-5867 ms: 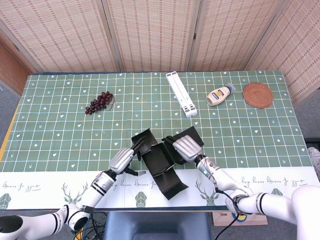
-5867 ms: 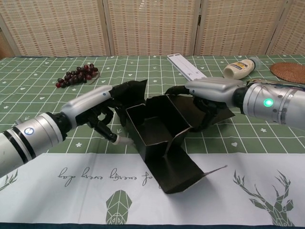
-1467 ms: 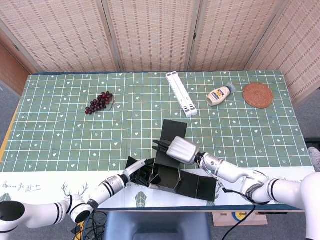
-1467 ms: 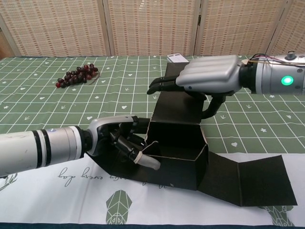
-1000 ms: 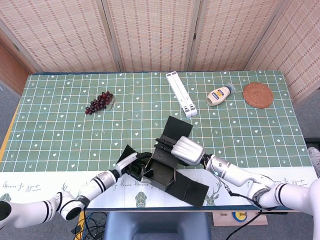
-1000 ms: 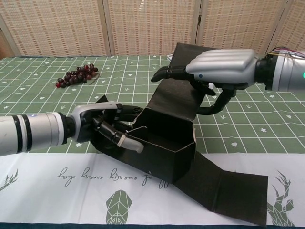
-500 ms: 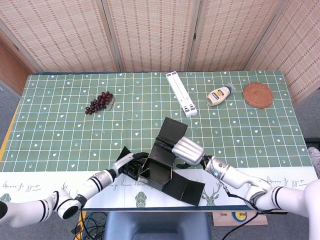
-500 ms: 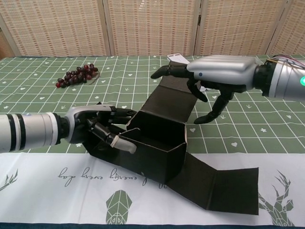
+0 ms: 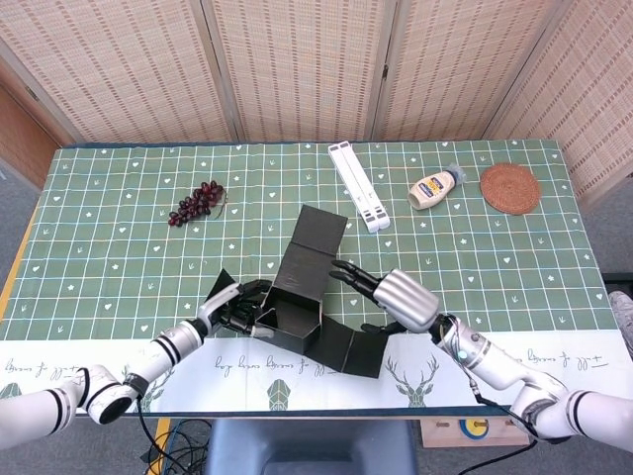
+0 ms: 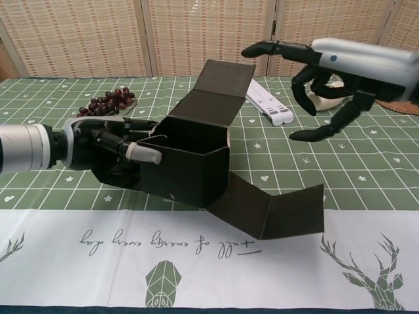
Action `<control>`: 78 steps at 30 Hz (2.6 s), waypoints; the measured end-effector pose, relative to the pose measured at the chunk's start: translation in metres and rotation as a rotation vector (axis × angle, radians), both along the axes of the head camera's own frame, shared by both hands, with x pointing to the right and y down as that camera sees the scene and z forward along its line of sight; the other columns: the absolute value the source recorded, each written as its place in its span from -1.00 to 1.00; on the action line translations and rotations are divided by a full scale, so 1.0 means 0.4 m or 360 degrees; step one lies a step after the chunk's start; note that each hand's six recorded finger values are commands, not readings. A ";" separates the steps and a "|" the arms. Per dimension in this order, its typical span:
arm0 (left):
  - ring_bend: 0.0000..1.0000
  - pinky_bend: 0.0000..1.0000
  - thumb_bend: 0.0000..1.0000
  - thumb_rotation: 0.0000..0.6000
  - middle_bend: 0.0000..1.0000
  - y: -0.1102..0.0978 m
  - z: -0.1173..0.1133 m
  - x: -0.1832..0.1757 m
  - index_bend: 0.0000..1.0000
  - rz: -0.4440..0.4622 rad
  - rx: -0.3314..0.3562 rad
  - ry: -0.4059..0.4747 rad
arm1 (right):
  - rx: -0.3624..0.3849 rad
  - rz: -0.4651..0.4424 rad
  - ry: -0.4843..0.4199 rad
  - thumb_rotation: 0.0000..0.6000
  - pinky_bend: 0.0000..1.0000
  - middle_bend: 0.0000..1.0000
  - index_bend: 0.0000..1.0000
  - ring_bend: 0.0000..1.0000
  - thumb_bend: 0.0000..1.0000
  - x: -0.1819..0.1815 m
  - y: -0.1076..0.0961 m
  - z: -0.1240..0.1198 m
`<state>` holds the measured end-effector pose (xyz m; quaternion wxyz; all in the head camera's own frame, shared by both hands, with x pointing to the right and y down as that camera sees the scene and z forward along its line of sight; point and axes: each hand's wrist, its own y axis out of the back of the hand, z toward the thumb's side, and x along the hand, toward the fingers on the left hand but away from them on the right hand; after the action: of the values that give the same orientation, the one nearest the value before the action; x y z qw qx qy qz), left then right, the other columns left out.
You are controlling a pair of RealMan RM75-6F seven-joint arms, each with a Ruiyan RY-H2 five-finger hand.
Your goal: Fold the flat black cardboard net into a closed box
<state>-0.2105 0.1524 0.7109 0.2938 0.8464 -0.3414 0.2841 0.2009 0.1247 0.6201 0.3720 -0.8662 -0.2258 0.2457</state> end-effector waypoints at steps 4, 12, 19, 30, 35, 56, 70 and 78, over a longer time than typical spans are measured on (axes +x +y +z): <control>0.04 0.67 -0.81 1.00 -0.51 -0.025 -0.012 -0.023 -0.54 -0.0099 -0.0061 0.0035 | 0.0012 0.0084 -0.0034 1.00 0.94 -1.00 -1.00 0.34 -0.51 0.040 0.012 -0.010; 0.04 0.68 -0.81 1.00 -0.51 -0.080 -0.034 -0.068 -0.54 -0.0336 -0.0205 0.0136 | 0.0081 0.0220 -0.0050 1.00 0.94 -1.00 -1.00 0.34 -0.51 0.103 0.022 -0.017; 0.04 0.68 -0.81 1.00 -0.51 -0.127 -0.056 -0.099 -0.54 -0.0455 -0.0277 0.0191 | 0.0179 0.0295 -0.0043 1.00 0.94 -1.00 -1.00 0.31 -0.56 0.110 0.019 -0.008; 0.04 0.68 -0.81 1.00 -0.51 -0.153 -0.089 -0.102 -0.56 -0.0508 -0.0347 0.0247 | 0.0416 0.0395 -0.0105 1.00 0.94 -1.00 -1.00 0.26 -0.73 -0.001 0.017 0.024; 0.04 0.68 -0.81 1.00 -0.51 -0.152 -0.103 -0.098 -0.56 -0.0491 -0.0352 0.0259 | 0.0483 0.0424 -0.0161 1.00 0.94 -1.00 -1.00 0.23 -0.74 -0.062 0.013 0.040; 0.03 0.68 -0.81 1.00 -0.51 -0.110 -0.100 -0.091 -0.56 -0.0212 -0.0220 0.0156 | 0.0715 0.0326 -0.0269 1.00 0.94 -1.00 -1.00 0.21 -0.68 -0.198 -0.016 0.035; 0.02 0.68 -0.81 1.00 -0.51 -0.084 -0.073 -0.071 -0.57 -0.0087 -0.0075 0.0053 | 0.0709 0.0234 -0.0147 1.00 0.94 -1.00 -1.00 0.21 -0.68 -0.175 -0.017 0.032; 0.01 0.68 -0.81 1.00 -0.51 -0.086 -0.066 -0.081 -0.57 -0.0086 -0.0072 0.0025 | 0.0678 0.0257 -0.0116 1.00 0.94 -1.00 -1.00 0.21 -0.68 -0.142 -0.009 0.042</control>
<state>-0.2428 0.1180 0.6847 0.3231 0.8322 -0.3554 0.2771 0.1443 0.1211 0.6369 0.5173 -0.7554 -0.3543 0.1901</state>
